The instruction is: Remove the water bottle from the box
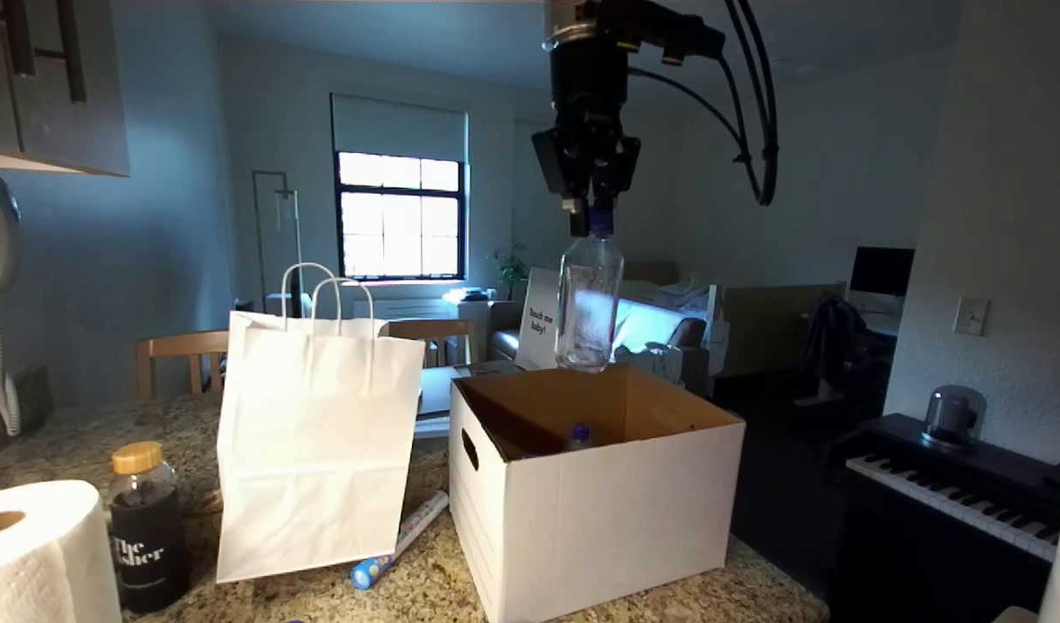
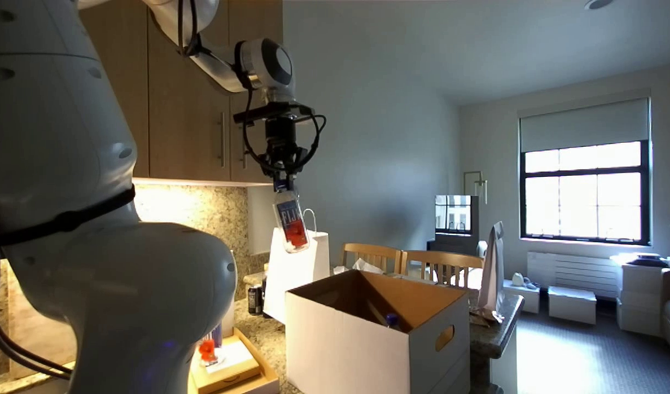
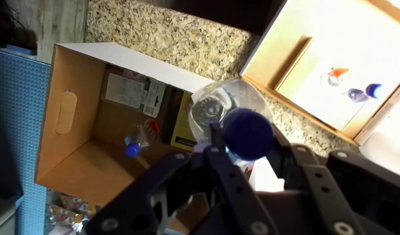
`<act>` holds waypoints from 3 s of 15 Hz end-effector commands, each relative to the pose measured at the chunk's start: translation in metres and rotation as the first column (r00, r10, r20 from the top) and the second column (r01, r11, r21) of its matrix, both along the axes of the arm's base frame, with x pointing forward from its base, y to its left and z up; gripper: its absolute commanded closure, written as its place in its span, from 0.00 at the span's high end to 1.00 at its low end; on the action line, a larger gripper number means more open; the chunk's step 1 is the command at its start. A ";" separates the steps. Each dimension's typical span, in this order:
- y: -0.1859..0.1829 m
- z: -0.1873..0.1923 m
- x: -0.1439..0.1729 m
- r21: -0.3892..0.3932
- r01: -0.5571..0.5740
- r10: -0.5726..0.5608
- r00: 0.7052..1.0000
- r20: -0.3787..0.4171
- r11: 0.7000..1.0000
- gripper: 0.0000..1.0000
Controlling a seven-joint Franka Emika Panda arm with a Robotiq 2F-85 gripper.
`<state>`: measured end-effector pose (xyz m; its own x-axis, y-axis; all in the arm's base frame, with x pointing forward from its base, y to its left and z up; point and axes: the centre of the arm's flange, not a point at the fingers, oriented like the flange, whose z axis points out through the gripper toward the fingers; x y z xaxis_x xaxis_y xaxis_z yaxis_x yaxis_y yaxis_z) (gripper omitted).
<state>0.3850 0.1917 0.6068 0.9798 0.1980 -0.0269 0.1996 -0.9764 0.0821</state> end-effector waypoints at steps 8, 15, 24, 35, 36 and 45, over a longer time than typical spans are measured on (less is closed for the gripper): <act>0.098 -0.156 -0.031 -0.159 -0.409 0.418 0.908 0.020 0.898 0.14; 0.181 -0.252 -0.039 -0.091 -0.506 0.505 0.862 -0.035 0.858 0.14; 0.183 -0.342 -0.046 0.106 -0.502 0.513 0.839 -0.184 0.858 0.13; 0.148 -0.354 -0.049 0.137 -0.381 0.404 0.883 -0.238 0.914 0.13; 0.144 -0.353 -0.048 0.129 -0.375 0.396 0.887 -0.240 0.918 0.13; 0.123 -0.373 -0.042 0.145 -0.344 0.371 0.894 -0.251 0.928 0.60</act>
